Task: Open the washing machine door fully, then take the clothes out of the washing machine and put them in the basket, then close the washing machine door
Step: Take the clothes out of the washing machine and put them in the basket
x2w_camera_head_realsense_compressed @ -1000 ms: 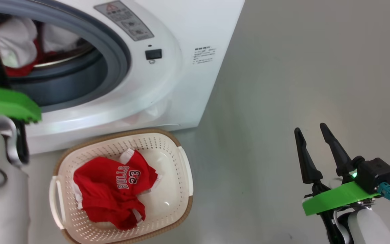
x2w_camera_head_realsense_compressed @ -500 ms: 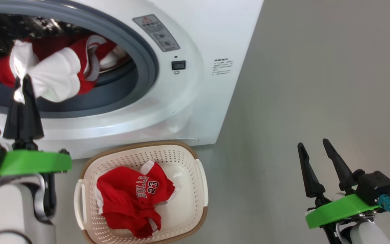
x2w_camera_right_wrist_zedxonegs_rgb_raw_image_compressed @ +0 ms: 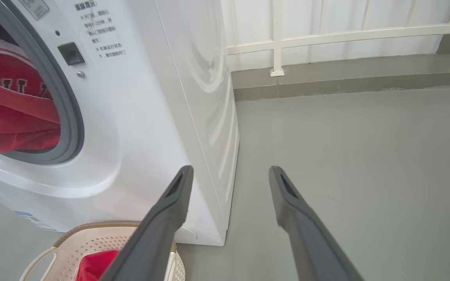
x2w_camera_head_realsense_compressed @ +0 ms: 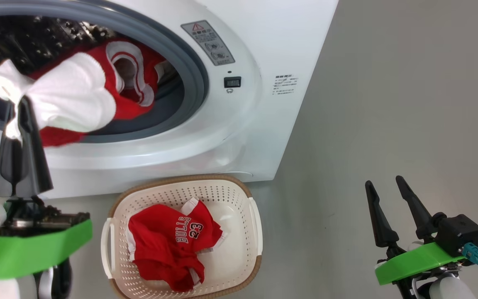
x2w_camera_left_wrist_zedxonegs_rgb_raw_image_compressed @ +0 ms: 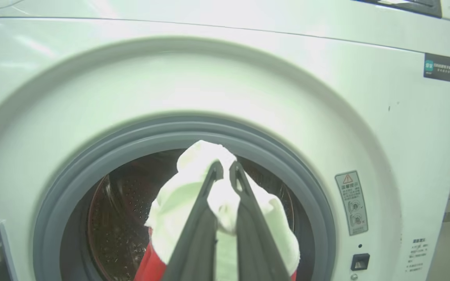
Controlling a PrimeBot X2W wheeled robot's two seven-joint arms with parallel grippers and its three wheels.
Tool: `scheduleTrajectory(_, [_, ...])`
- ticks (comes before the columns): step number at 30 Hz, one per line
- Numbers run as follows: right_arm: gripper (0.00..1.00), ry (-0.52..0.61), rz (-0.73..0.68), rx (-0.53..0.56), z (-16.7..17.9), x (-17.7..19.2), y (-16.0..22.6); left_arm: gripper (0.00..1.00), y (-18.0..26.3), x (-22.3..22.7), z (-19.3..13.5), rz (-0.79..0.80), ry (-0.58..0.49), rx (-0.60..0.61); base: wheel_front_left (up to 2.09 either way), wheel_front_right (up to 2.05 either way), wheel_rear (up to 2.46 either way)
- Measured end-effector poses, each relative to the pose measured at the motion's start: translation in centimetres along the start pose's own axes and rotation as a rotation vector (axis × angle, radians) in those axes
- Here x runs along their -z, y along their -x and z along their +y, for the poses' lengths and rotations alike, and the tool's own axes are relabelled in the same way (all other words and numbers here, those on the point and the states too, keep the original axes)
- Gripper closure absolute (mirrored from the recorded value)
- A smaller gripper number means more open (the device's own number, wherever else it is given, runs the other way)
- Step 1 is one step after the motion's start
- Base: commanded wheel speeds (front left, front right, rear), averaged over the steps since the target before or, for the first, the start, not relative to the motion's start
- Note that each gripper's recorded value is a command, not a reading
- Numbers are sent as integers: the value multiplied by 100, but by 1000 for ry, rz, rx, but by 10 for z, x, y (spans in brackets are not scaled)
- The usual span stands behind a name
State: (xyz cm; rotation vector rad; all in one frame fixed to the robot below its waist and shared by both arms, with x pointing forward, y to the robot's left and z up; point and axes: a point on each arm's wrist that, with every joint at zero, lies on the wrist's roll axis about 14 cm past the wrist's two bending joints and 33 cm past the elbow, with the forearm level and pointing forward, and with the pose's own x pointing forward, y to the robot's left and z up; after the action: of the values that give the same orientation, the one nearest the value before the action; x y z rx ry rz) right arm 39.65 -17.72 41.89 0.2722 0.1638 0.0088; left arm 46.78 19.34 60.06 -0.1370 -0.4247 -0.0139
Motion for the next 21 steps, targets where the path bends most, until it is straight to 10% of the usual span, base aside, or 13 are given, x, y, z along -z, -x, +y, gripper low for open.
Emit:
scheduleTrajectory(7, [0,0,7,3,-1,3,0,100,3,-8,-17,-27,29,31,0,0,0])
scheduleTrajectory(21, [0,4,25,10,-3,8,4,100,99,166,-23,590,111,3,0,0,0])
